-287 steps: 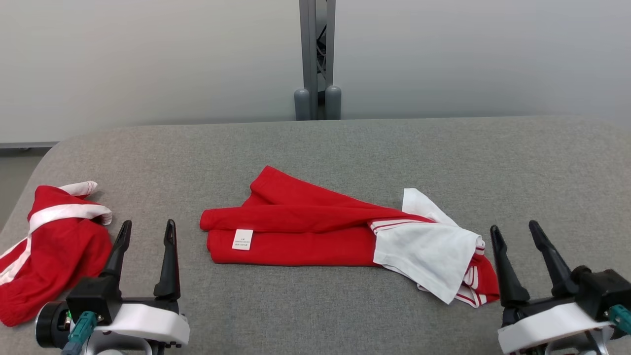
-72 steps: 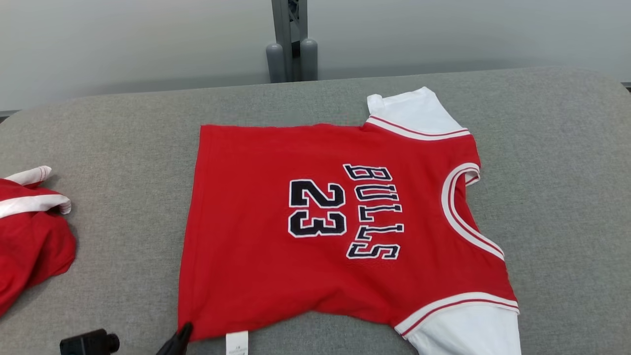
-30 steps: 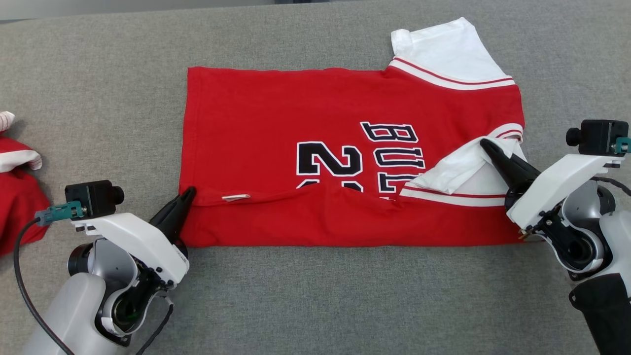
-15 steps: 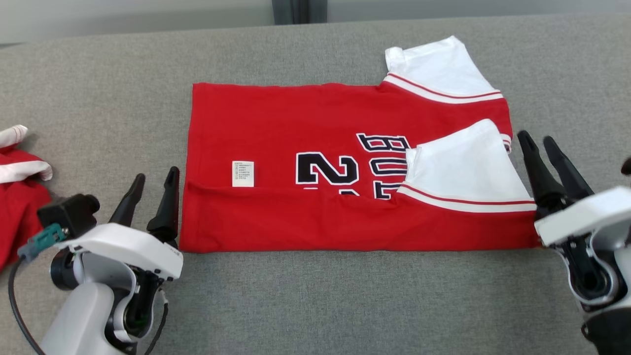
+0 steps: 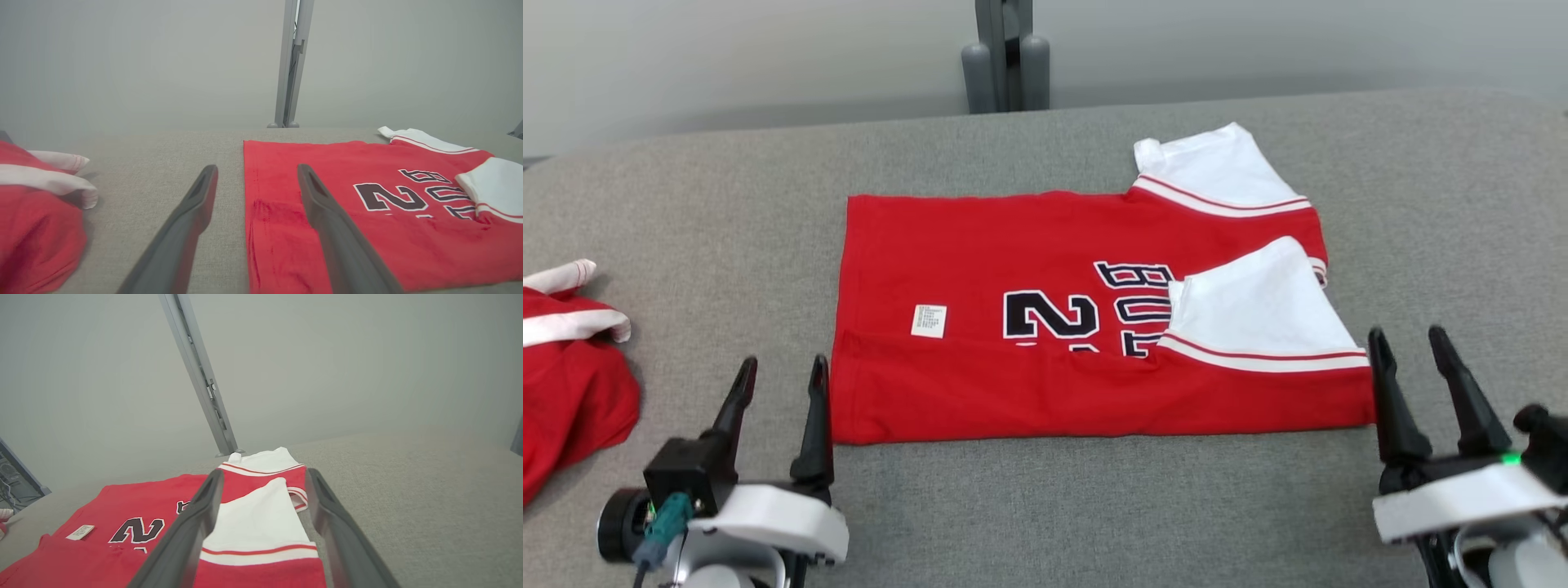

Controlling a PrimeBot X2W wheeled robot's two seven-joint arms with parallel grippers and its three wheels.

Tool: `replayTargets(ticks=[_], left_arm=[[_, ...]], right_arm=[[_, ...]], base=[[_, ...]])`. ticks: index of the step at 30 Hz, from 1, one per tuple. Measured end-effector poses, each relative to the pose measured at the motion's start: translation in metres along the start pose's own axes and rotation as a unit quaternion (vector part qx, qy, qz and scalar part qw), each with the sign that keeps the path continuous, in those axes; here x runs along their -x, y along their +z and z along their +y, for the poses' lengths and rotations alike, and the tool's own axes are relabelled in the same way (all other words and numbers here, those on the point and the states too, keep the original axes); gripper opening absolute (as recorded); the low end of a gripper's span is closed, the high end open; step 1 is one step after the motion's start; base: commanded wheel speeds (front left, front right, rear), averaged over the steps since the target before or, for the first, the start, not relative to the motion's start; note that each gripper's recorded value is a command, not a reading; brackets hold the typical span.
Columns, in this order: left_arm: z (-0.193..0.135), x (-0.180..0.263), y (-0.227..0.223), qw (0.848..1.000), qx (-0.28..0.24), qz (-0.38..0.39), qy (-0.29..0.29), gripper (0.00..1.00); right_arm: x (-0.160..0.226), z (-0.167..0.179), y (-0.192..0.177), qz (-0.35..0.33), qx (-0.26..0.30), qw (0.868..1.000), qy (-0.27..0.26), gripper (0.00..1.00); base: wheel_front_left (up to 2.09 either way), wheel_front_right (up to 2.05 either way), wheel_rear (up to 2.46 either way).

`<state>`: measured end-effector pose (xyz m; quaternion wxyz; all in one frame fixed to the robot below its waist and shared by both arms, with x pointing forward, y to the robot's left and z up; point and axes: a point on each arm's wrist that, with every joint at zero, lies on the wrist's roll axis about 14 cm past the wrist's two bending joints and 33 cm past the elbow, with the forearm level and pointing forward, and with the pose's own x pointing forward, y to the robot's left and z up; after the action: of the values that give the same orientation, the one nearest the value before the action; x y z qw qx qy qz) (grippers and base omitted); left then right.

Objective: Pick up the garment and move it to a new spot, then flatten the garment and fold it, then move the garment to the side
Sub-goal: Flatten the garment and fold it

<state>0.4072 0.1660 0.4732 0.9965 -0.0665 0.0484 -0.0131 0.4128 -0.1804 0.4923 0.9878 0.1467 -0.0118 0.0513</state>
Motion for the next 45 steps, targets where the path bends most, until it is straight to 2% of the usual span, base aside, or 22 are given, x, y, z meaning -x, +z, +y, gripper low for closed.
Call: replayTargets(ticks=[9, 16, 26, 33, 45], left_arm=[[-0.003, 0.036, -0.020, 0.999, -0.014, 0.029, 0.002, 1.00], [-0.002, 0.048, -0.026, 0.999, -0.016, 0.043, 0.004, 1.00], [-0.006, 0.038, -0.027, 0.998, -0.020, 0.057, -0.008, 1.00], [-0.018, 0.013, -0.051, 0.992, -0.002, 0.122, -0.039, 1.00], [-0.006, 0.003, -0.101, 0.975, 0.020, 0.220, -0.021, 1.00]], right_arm=[[0.046, 0.002, -0.004, 0.015, 0.033, 0.999, -0.024, 1.00], [0.063, 0.010, -0.006, 0.029, 0.029, 0.999, -0.023, 1.00], [0.059, 0.010, -0.015, 0.054, 0.029, 0.998, -0.023, 1.00], [0.039, -0.013, -0.046, 0.120, 0.057, 0.991, -0.034, 1.00], [0.018, -0.039, -0.098, 0.194, 0.055, 0.978, -0.051, 1.00]], base=[[0.00, 0.00, 0.00], [0.00, 0.00, 0.00], [0.00, 0.00, 0.00], [0.00, 0.00, 0.00], [0.00, 0.00, 0.00]])
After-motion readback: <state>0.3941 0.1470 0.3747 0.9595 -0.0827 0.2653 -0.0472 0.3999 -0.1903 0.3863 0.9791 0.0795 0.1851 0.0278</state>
